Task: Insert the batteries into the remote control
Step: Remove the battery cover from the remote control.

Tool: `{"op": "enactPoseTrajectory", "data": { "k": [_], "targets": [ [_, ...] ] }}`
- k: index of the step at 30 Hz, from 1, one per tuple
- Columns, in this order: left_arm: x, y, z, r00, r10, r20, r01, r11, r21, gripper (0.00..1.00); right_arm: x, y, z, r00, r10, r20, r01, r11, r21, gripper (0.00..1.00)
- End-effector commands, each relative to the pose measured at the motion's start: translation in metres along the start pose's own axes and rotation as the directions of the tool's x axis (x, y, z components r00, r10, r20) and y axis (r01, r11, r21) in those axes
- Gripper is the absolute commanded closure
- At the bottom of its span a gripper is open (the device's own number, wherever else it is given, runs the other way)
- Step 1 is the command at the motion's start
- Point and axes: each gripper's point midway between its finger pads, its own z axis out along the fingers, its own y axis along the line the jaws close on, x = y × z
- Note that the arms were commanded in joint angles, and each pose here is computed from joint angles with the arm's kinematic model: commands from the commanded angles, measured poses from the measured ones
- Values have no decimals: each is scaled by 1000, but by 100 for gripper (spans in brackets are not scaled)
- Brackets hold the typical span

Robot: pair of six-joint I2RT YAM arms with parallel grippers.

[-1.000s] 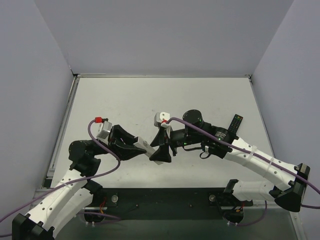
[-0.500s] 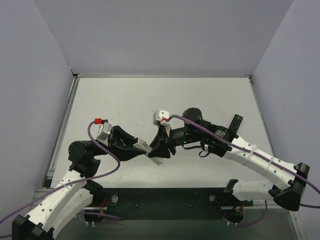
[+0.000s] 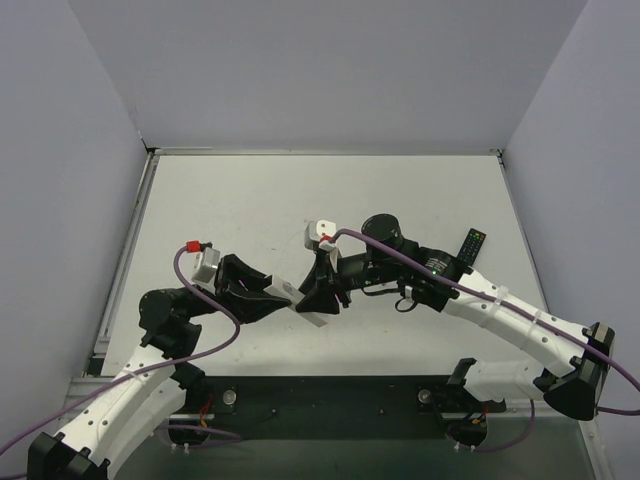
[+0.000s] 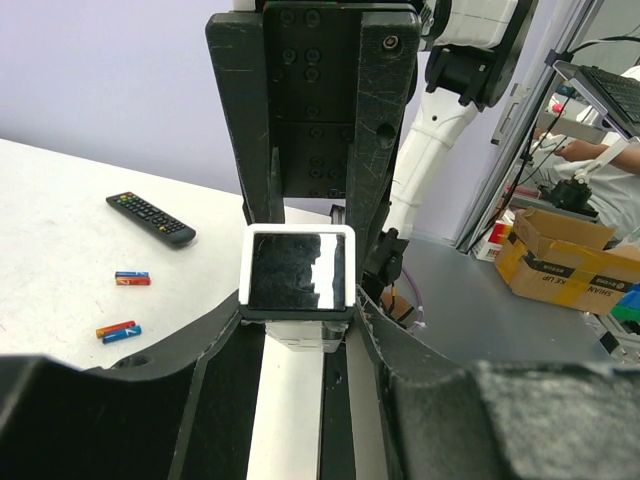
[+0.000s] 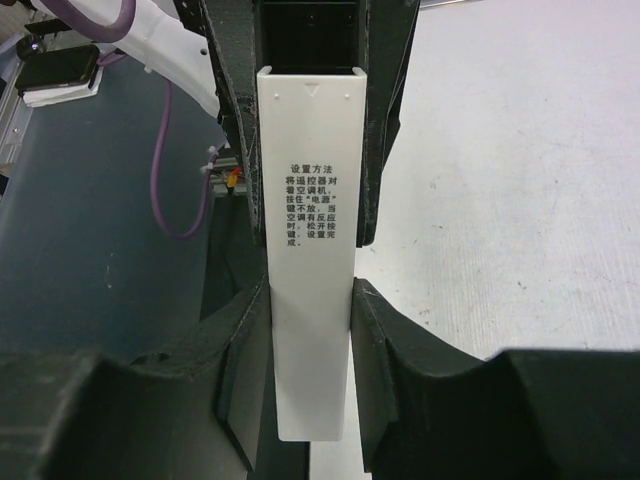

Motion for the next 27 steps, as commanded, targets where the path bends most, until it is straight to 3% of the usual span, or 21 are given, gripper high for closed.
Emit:
{"op": "enactPoseTrajectory", "data": {
  "k": [1,27],
  "targets": [
    [-39,4,-3,983,117,144,-110,992,-59,100,39,7,-7,992,52,-119,-58,997,-48,92],
    [-56,6,-17,961,177,213,-155,981,-118,100,78,8,-17,967,109,-229,-130,988,-79,94]
  ]
}}
